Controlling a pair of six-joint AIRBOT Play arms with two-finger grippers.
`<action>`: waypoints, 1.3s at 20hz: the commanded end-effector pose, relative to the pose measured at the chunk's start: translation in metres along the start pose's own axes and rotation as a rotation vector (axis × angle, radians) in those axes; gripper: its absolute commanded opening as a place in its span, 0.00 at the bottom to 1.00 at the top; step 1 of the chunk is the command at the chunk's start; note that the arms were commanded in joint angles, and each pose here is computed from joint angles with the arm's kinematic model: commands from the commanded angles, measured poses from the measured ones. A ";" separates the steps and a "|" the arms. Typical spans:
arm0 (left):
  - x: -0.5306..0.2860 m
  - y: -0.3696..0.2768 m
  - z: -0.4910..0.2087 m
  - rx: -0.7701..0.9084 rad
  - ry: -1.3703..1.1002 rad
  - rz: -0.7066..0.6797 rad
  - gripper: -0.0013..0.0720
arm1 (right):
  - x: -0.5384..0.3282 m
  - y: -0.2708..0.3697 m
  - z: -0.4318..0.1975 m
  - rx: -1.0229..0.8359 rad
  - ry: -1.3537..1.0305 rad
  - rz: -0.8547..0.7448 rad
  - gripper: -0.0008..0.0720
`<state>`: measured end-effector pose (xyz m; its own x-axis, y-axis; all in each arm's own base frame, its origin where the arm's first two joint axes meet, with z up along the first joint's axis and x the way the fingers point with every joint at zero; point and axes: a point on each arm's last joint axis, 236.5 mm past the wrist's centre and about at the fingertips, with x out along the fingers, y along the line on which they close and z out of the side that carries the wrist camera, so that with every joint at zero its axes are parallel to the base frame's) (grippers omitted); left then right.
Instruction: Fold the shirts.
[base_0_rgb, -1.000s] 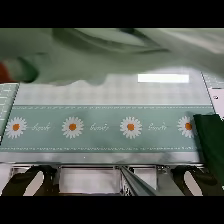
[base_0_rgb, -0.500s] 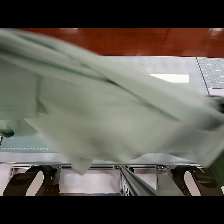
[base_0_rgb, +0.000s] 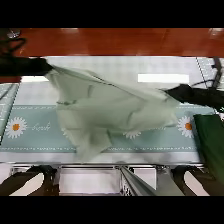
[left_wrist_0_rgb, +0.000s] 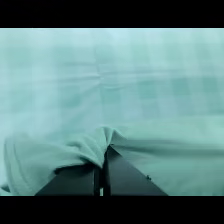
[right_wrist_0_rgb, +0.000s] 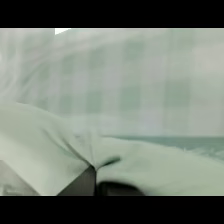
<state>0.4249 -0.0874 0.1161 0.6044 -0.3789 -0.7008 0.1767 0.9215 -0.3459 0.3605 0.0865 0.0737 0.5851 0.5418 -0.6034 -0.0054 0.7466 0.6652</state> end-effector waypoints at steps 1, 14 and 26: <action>0.071 -0.006 -0.015 -0.181 0.057 -0.083 0.06 | 0.069 -0.050 0.037 0.208 -0.012 0.002 0.44; -0.013 0.082 -0.243 -0.536 0.533 -0.006 0.97 | -0.051 -0.199 -0.069 0.435 0.195 -0.345 0.86; 0.071 0.017 -0.257 -0.635 0.338 -0.115 0.97 | -0.029 -0.167 -0.081 0.477 0.094 -0.190 0.86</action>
<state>0.2593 -0.1087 -0.0881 0.2774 -0.6038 -0.7473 -0.3289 0.6712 -0.6644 0.2784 -0.0236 -0.0558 0.4561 0.4611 -0.7612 0.4804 0.5924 0.6467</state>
